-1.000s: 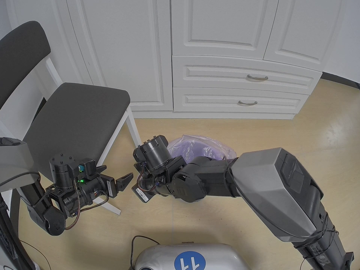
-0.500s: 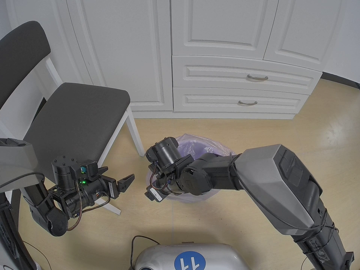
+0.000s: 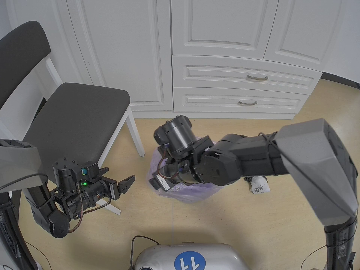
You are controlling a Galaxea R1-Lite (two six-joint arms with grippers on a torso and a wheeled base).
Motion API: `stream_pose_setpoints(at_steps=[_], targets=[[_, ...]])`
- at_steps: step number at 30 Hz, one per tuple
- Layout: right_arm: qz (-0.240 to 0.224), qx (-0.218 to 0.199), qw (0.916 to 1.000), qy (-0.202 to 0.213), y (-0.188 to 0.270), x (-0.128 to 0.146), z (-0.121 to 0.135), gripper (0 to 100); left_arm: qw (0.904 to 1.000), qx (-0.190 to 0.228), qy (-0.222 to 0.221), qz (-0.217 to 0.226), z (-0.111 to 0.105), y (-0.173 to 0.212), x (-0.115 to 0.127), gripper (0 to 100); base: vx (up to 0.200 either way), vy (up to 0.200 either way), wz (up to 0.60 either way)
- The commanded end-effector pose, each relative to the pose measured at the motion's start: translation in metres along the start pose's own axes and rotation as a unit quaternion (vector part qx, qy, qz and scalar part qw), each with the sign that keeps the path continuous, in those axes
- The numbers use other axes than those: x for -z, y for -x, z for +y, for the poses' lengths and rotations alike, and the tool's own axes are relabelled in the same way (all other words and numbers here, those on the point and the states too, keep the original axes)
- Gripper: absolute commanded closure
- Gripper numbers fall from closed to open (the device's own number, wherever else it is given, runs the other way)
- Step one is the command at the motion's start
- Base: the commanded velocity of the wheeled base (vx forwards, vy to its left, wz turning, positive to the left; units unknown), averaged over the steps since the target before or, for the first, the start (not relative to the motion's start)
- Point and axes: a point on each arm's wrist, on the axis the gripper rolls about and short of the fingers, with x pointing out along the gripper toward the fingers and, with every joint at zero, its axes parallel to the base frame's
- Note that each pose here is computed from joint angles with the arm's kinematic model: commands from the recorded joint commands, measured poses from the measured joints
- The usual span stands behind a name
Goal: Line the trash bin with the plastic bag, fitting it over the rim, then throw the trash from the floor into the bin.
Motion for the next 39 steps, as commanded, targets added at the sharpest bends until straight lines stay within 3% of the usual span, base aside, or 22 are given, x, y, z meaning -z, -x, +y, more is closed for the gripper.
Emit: stream_pose_setpoints(at_steps=[1,4,5,7,10,13,17,24,31,39], targets=[[-0.03,0.085,0.9942,-0.058,0.078,0.059,-0.083,0,0.9995,-0.019,-0.001,-0.025,-0.001,0.01,-0.011,0,0.0,0.0,0.0],[-0.066,0.102,0.9911,-0.055,0.072,0.077,-0.106,0,0.9985,-0.038,-0.002,-0.038,0.0,0.009,-0.017,0,0.0,0.0,0.0],[-0.09,0.115,0.989,-0.026,0.062,0.099,-0.126,0,0.9977,-0.049,-0.003,-0.046,0.001,0.007,-0.02,0,0.0,0.0,0.0],[-0.106,0.11,0.9882,0.009,0.057,0.116,-0.136,0,0.9975,-0.053,-0.002,-0.047,0.001,0.006,-0.02,0,0.0,0.0,0.0],[-0.119,0.083,0.987,0.069,0.048,0.148,-0.158,0,0.996,-0.073,-0.002,-0.051,0.003,0.002,-0.021,0,0.0,0.0,0.0],[-0.12,0.03,0.9822,0.141,0.039,0.173,-0.182,0,0.9915,-0.117,-0.002,-0.057,0.005,-0.002,-0.023,0,0.0,0.0,0.0],[-0.109,-0.002,0.9779,0.179,0.03,0.192,-0.186,0,0.9873,-0.149,-0.001,-0.055,0.008,0.0,-0.021,0,0.0,0.0,0.0],[-0.126,-0.103,0.9715,0.172,0.009,0.213,-0.181,0,0.9847,-0.165,0.001,-0.058,0.013,-0.002,-0.022,0,0.0,0.0,0.0],[-0.135,-0.107,0.9732,0.152,0.0,0.209,-0.18,0,0.9885,-0.144,-0.003,-0.046,0.0,-0.003,-0.016,0,0.0,0.0,0.0],[-0.174,-0.08,0.976,0.104,0.035,0.183,-0.191,0,0.995,-0.097,-0.017,-0.019,-0.028,-0.013,0.001,0,0.0,0.0,0.0]])
